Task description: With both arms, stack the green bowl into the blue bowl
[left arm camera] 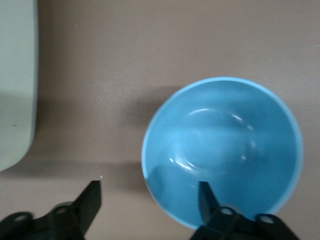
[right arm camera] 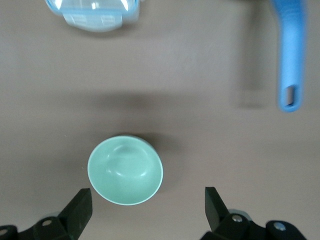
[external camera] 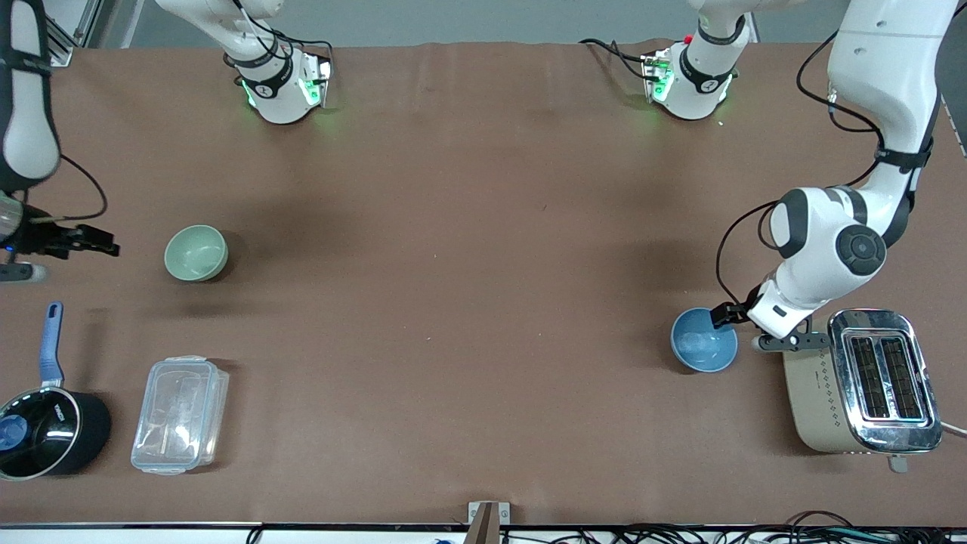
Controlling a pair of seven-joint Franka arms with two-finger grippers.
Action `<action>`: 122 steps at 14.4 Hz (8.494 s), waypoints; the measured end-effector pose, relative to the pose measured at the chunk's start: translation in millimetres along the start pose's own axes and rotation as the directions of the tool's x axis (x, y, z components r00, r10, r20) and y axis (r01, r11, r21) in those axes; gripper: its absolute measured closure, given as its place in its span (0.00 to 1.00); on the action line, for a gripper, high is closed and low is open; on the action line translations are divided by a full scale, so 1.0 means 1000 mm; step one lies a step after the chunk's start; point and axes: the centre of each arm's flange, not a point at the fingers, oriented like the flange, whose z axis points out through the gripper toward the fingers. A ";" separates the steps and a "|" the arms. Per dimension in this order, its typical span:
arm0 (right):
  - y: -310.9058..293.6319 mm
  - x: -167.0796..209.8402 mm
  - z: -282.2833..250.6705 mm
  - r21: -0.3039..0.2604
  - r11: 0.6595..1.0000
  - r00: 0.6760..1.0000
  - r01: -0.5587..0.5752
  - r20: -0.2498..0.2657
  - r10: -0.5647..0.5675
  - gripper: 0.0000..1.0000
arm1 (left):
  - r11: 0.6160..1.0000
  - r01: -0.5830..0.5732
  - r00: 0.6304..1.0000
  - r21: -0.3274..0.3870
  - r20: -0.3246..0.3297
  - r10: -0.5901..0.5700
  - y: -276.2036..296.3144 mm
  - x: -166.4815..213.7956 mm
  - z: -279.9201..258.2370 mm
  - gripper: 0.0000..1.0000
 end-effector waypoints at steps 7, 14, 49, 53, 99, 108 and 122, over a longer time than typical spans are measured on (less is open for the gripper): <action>0.023 -0.003 0.103 0.071 0.996 0.991 -0.054 0.122 0.045 0.03 | 1.000 0.021 1.000 -0.008 0.010 -0.021 -0.011 0.012 0.021 0.78; 0.050 -0.022 0.179 0.253 0.964 0.989 -0.077 0.144 0.042 0.15 | 0.995 -0.020 0.999 -0.095 0.035 0.023 0.092 0.010 0.005 0.94; -0.347 0.048 0.046 0.216 0.920 0.944 -0.328 0.118 0.309 0.96 | 0.997 0.081 0.997 0.007 -0.003 -0.081 0.155 -0.012 -0.378 0.00; -0.386 0.055 0.035 0.250 0.891 0.926 -0.378 0.097 0.366 0.96 | 0.999 -0.012 0.999 0.033 0.048 0.011 0.121 -0.028 -0.395 0.00; -0.577 -0.009 0.154 0.197 0.864 0.882 -0.463 0.199 0.428 0.89 | 0.998 -0.028 0.998 0.065 0.062 0.024 0.065 -0.061 -0.397 0.00; -0.577 -0.006 0.151 0.194 0.878 0.897 -0.437 0.163 0.410 0.90 | 0.997 -0.028 0.998 0.065 0.065 0.024 0.065 -0.061 -0.396 0.00; -0.344 0.024 -0.099 0.112 0.963 0.963 -0.247 -0.081 0.256 0.00 | 0.997 -0.038 0.996 0.066 0.077 0.032 0.069 -0.063 -0.394 0.00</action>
